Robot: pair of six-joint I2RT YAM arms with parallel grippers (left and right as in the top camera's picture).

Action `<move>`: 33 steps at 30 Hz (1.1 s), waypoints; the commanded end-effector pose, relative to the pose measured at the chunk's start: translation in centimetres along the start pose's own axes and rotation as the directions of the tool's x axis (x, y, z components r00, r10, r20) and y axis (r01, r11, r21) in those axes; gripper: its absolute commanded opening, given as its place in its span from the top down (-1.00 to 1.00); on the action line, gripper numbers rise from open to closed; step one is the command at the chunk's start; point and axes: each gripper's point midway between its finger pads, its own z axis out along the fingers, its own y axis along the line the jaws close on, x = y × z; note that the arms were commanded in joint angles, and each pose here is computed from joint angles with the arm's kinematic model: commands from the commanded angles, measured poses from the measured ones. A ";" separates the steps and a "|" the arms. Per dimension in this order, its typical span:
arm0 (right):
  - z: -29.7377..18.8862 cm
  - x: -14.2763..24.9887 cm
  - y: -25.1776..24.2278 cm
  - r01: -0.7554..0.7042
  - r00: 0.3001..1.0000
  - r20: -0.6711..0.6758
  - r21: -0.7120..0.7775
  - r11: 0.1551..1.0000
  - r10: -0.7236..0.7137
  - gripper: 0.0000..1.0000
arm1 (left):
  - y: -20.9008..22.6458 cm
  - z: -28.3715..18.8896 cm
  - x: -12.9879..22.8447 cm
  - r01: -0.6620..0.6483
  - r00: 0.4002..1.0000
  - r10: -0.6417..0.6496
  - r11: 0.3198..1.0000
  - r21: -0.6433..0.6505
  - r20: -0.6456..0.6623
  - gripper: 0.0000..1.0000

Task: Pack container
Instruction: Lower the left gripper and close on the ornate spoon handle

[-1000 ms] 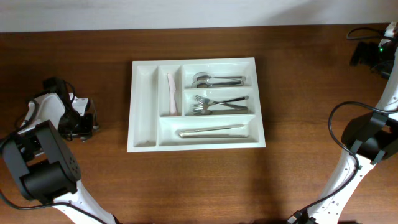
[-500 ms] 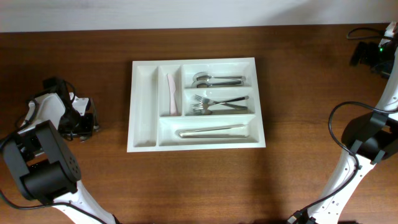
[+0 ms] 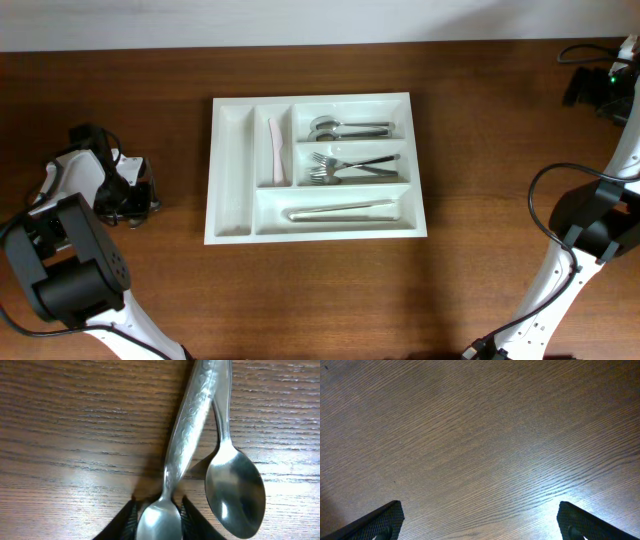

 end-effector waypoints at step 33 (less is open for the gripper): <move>-1.8 -0.3 -0.4 -0.008 0.999 0.036 0.001 1.000 0.008 -0.97 | -0.2 0.3 -0.1 0.001 1.000 -0.001 1.000 0.007 0.001 0.71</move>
